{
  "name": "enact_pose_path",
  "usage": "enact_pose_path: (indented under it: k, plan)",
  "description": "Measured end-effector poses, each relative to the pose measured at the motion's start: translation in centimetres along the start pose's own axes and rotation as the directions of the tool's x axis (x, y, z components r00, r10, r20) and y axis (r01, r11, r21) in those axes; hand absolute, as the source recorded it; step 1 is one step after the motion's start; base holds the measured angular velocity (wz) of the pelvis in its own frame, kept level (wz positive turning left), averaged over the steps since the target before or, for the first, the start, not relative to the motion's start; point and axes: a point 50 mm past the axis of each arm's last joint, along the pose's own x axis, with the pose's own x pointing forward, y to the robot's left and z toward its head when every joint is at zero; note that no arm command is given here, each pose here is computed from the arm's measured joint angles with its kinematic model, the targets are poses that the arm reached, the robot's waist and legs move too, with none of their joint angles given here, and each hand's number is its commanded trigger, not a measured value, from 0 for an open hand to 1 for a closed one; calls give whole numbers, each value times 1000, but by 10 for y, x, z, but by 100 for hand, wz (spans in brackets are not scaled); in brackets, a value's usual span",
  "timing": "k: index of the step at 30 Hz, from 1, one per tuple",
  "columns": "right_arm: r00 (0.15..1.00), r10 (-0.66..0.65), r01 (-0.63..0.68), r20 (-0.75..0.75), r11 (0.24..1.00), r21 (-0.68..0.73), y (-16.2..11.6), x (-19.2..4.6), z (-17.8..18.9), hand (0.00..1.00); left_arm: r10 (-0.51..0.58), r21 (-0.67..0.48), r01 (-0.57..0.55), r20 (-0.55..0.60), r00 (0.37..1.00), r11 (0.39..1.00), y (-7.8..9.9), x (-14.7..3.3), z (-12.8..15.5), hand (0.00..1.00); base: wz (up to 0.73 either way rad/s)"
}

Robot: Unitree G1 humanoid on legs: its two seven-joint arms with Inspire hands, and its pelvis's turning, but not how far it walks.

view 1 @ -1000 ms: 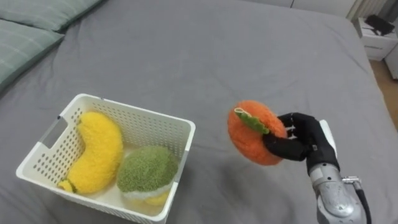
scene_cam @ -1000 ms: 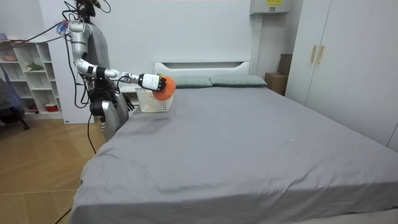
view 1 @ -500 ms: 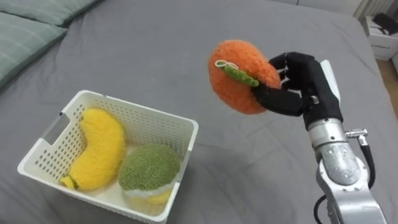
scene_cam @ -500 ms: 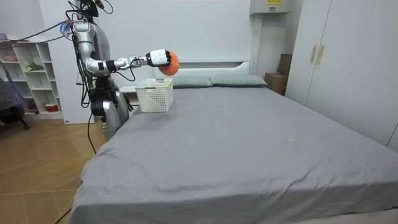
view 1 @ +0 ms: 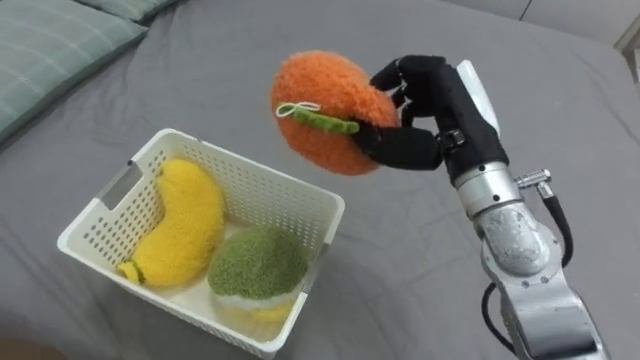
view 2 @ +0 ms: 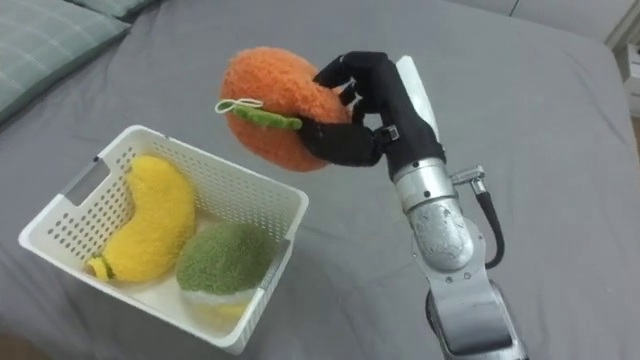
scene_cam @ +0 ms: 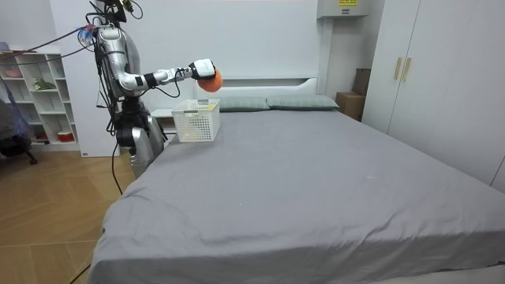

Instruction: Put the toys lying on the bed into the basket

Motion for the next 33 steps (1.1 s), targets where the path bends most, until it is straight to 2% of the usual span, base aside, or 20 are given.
enact_pose_path:
  k: [1, 2, 3, 4, 6, 7, 18, 33]
  plan:
    - [1000, 5, -5, 14, 1000, -2, 1, 3, 3, 100, -2, 2, 2, -2, 1000, 1000, -1, 0, 2, 0, 24]
    - [1000, 11, -10, 18, 1000, -5, 2, 4, 4, 89, -3, 3, 3, 1, 1000, 1000, -1, 1, 3, 0, 19]
    - [999, 32, -32, 24, 999, -11, 7, 6, 7, 70, -3, 2, 3, 5, 1000, 1000, -1, 1, 4, 0, 7]
    - [998, 57, -56, 27, 998, -12, 11, 7, 8, 60, -3, 0, 3, 10, 1000, 1000, -1, 1, 7, 0, 3]
    - [996, 90, -90, 27, 996, -13, 17, 7, 9, 17, -3, -1, 3, 18, 1000, 1000, -1, 2, 10, 0, 13]
    - [994, 105, -105, 29, 994, -25, 20, 7, 10, 0, -4, -2, 4, 25, 1000, 1000, -2, 2, 13, 0, 24]
    - [987, 162, -163, -14, 982, -97, 29, 6, 7, 0, 5, -8, -4, 67, 998, 1000, 0, 3, 24, 0, 12]
    - [984, 175, -178, -40, 976, -123, 33, 5, 4, 0, 11, -5, -11, 30, 999, 1000, 2, 2, 15, 0, 4]
